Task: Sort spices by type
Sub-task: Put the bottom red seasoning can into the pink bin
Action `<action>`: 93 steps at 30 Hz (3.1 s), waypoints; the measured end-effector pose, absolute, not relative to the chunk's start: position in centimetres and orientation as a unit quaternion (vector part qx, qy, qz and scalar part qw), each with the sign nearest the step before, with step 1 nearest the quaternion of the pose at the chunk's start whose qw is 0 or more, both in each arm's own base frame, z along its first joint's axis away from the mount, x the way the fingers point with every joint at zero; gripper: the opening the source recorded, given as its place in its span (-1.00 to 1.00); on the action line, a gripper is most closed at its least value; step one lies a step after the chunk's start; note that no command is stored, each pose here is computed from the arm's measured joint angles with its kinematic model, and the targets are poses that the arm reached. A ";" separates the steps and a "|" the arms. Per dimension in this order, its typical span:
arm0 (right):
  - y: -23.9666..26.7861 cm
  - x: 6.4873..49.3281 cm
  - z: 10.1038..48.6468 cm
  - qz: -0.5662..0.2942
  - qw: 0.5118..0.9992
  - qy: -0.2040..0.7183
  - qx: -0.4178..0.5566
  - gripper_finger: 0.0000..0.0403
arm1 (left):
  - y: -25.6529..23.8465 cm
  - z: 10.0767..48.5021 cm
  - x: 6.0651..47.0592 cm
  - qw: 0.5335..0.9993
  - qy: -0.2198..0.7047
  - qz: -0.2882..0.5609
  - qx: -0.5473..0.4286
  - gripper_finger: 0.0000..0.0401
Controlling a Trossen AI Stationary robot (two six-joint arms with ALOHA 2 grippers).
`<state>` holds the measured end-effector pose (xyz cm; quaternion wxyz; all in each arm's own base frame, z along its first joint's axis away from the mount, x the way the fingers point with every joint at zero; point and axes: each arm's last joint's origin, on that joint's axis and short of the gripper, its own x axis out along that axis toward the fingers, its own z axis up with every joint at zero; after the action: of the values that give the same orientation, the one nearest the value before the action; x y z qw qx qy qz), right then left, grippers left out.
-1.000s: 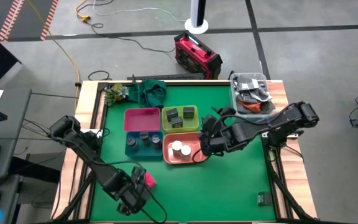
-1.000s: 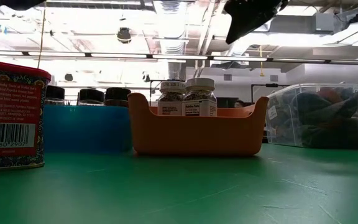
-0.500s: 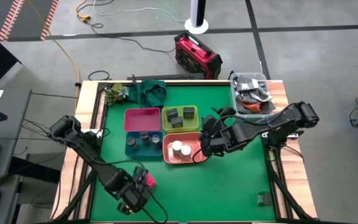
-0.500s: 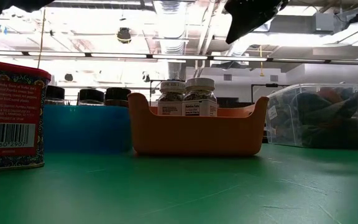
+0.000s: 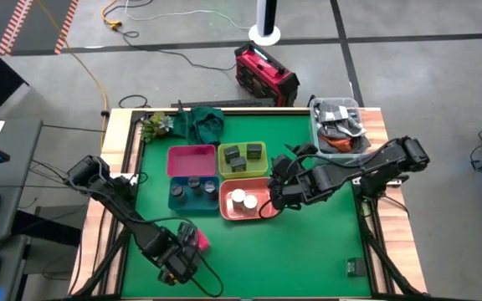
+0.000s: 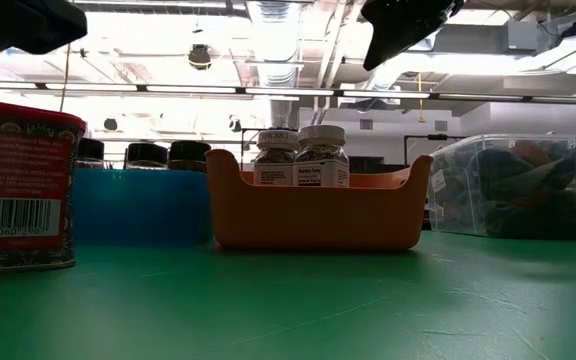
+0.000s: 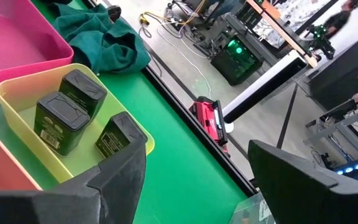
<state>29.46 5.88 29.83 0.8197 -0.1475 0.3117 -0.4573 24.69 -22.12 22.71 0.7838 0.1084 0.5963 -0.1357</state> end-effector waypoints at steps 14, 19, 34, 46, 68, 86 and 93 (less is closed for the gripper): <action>5.9 29.5 29.8 -0.457 0.820 0.312 -0.147 0.57 | -21.2 21.0 25.0 0.788 0.600 -0.112 0.082 0.32; 5.9 29.5 29.8 -0.457 0.820 0.312 -0.147 0.57 | -21.2 21.0 25.1 0.782 0.603 -0.131 0.086 0.29; 5.9 29.5 29.8 -0.457 0.820 0.312 -0.147 0.57 | -21.1 21.7 24.7 0.780 0.608 -0.138 0.056 0.06; 5.9 29.5 29.8 -0.457 0.820 0.312 -0.147 0.57 | -16.3 28.7 21.1 0.816 0.573 -0.081 0.005 0.06; 5.9 29.5 29.8 -0.457 0.820 0.312 -0.147 0.57 | 3.1 33.8 21.1 0.847 0.488 0.208 0.044 0.07; 5.9 29.5 29.8 -0.455 0.819 0.315 -0.152 0.57 | 10.6 24.0 18.7 0.792 0.580 0.179 -0.062 0.07; 5.7 29.5 29.8 -0.458 0.817 0.315 -0.151 0.57 | 10.9 22.0 18.3 0.788 0.576 0.198 -0.083 0.13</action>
<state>29.50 5.68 29.83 0.8174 -0.1507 0.3149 -0.4582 18.26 10.86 22.03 0.7884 -0.0830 0.5764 0.1981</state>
